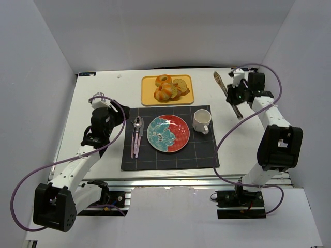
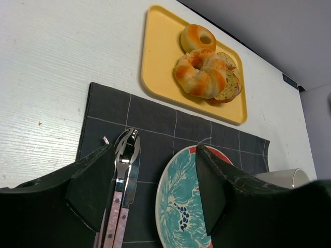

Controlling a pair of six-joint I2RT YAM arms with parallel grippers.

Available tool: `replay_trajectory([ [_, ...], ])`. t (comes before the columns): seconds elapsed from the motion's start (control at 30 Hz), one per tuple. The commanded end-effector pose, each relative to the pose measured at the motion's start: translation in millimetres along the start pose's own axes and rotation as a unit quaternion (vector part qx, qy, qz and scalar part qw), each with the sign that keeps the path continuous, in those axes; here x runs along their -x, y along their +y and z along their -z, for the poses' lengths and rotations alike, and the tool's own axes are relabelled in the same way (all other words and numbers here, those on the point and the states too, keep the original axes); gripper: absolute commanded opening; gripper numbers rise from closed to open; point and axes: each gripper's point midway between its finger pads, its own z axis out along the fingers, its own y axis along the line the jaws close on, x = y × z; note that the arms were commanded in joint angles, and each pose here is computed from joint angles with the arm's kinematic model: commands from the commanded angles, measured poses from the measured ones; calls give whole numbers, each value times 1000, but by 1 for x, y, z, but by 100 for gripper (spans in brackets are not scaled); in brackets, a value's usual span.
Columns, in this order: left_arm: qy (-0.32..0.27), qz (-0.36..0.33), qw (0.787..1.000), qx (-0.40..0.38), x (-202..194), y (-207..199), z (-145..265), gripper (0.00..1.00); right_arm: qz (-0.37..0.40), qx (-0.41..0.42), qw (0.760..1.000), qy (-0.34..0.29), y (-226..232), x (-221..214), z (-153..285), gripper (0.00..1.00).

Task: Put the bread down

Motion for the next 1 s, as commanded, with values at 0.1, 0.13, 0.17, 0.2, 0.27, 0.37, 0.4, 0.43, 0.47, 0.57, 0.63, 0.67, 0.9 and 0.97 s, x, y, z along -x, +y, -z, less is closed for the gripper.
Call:
replay_trajectory([
  [0.1,-11,3,1000,-9,10,-7,-3,73,49,88,993,-59,50,79,-5,34],
  [0.13,-12,3,1000,-9,10,-7,-3,73,45,92,993,-60,53,83,-8,34],
  [0.17,-12,3,1000,-9,10,-7,-3,73,47,101,991,-72,58,98,-7,34],
  [0.2,-13,4,1000,-8,12,-7,-2,73,23,113,991,-66,61,101,-20,35],
  [0.27,-13,4,1000,-7,12,-7,-2,73,17,122,990,-70,63,108,-26,36],
  [0.37,-15,6,1000,-6,14,-9,-2,73,-1,135,988,-75,64,119,-37,38],
  [0.4,-16,6,1000,-5,16,-9,-2,73,-4,137,988,-75,64,121,-40,39],
  [0.43,-17,8,1000,-4,16,-8,-2,73,-4,139,987,-77,64,124,-42,40],
  [0.47,-18,8,1000,-3,17,-8,-2,73,-5,139,987,-79,62,127,-47,40],
  [0.57,-21,14,1000,-1,18,-8,-2,73,-5,144,987,-76,62,128,-59,43],
  [0.63,-21,18,1000,-2,18,-9,-2,73,-3,146,986,-80,62,132,-63,43],
  [0.67,-22,19,1000,0,18,-8,-2,73,-4,149,986,-76,62,129,-68,43],
  [0.9,-24,23,999,3,20,-8,-3,73,-19,161,985,-64,67,119,-87,44],
  [0.97,-22,24,999,3,20,-8,-3,73,-34,161,985,-54,67,114,-96,44],
])
